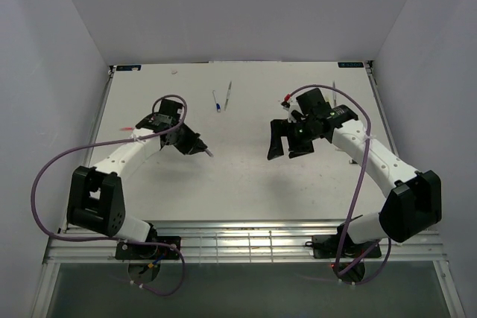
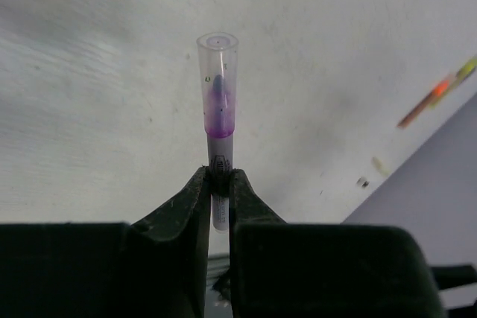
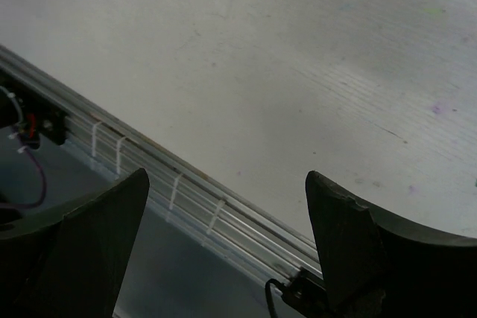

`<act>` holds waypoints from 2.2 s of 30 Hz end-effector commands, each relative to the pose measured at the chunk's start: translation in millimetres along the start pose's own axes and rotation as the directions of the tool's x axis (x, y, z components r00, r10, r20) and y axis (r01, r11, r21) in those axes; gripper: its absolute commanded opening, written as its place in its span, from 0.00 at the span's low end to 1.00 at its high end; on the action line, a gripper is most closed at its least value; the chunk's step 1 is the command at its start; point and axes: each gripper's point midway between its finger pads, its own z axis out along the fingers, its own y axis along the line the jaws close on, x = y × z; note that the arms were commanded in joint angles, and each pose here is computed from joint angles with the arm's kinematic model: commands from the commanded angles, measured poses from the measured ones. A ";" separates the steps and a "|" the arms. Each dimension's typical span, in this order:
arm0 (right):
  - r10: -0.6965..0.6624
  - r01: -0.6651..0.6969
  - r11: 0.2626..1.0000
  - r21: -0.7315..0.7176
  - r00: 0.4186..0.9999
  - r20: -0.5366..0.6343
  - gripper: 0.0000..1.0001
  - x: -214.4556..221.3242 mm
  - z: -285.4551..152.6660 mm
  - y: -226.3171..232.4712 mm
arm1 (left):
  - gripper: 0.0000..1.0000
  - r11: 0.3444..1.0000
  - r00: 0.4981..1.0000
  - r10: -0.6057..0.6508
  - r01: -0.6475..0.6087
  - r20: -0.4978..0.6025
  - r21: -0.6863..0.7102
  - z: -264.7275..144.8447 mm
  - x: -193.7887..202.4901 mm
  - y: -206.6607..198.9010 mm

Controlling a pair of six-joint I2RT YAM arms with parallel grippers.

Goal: Open the pen caps

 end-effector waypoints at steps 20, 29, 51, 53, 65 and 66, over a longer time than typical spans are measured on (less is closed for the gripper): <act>0.080 -0.081 0.760 -0.645 0.996 -0.031 0.71 -26.9 28.8 137.5 | 0.00 0.880 0.959 0.192 -0.075 -0.209 0.469 -55.8 82.8 -69.1; 0.080 -0.101 0.772 -0.628 0.995 -0.061 0.60 -22.7 55.0 137.3 | 0.00 0.869 0.954 0.185 -0.048 -0.234 0.492 -65.5 88.5 -72.5; 0.096 -0.128 0.747 -0.653 0.992 -0.085 0.09 -33.7 73.6 156.6 | 0.00 0.867 0.939 0.221 -0.065 -0.265 0.495 -66.6 107.3 -74.9; 0.097 -0.127 0.758 -0.639 0.992 -0.083 0.08 -31.8 75.5 153.5 | 0.00 0.864 0.935 0.234 -0.075 -0.266 0.498 -66.4 108.2 -74.8; 0.087 -0.150 0.772 -0.617 0.988 -0.131 0.08 -2.8 55.4 152.7 | 0.62 0.898 0.942 0.249 -0.137 -0.227 0.417 -48.8 98.7 -65.4; 0.086 -0.144 0.773 -0.618 0.989 -0.123 0.08 -2.3 52.3 154.1 | 0.61 0.901 0.941 0.249 -0.138 -0.228 0.412 -47.7 98.9 -64.6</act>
